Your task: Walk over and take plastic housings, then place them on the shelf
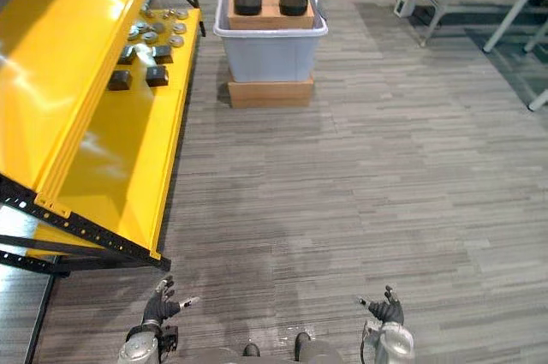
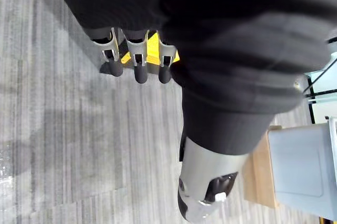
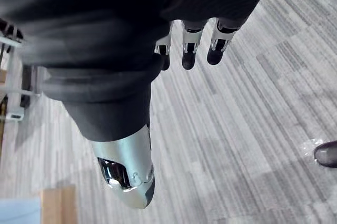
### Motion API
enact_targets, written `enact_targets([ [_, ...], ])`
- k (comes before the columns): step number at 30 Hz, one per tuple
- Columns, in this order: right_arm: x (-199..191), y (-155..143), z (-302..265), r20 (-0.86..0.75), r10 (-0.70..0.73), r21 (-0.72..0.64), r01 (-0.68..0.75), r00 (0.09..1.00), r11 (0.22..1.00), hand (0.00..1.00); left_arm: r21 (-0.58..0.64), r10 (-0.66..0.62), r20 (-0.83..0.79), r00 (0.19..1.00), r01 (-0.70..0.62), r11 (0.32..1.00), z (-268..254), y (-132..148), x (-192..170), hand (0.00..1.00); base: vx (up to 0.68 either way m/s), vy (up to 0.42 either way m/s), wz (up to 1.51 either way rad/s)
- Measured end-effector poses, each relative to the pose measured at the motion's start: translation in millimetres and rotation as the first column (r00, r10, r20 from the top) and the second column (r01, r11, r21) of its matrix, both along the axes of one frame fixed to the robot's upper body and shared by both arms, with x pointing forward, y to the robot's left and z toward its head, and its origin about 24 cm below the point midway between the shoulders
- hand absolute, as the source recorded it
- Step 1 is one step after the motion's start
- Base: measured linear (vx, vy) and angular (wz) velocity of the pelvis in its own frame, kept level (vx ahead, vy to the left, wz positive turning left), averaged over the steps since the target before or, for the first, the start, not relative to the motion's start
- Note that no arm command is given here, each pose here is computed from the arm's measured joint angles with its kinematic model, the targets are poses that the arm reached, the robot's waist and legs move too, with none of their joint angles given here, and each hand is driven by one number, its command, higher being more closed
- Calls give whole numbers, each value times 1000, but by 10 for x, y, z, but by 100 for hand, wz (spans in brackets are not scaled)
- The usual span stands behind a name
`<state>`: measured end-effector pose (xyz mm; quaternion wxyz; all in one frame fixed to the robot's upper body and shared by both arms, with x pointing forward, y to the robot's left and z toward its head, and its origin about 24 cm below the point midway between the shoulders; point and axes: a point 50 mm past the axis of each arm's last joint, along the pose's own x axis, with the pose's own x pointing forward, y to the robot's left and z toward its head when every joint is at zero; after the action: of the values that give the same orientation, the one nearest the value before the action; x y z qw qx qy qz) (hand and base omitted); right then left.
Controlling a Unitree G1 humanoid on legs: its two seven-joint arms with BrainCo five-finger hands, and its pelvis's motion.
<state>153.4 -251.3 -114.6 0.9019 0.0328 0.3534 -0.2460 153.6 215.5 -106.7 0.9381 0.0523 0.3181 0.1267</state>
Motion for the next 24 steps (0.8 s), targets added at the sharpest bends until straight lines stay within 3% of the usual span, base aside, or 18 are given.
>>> enact_targets([
  [4, 94, -115, 103, 33, 18, -52, -16, 999, 999, 0, -4, 6, 65, 998, -5, 1000, 98, -28, 224, 0, 485, -60, 30],
  [10, 142, -155, 190, 69, 32, -89, -26, 997, 996, 0, -36, 13, 45, 999, -11, 999, 41, -118, 158, 0, 639, -220, 32],
  [17, 176, 30, 137, 58, 101, -70, -97, 993, 993, 0, -52, 51, -3, 999, -52, 997, -44, -104, -8, 0, 543, -158, -9],
  [24, 157, 42, 55, 9, 97, -55, -96, 995, 994, 0, -89, 71, -52, 996, -75, 993, -129, -222, -160, 0, 573, 145, -59],
])
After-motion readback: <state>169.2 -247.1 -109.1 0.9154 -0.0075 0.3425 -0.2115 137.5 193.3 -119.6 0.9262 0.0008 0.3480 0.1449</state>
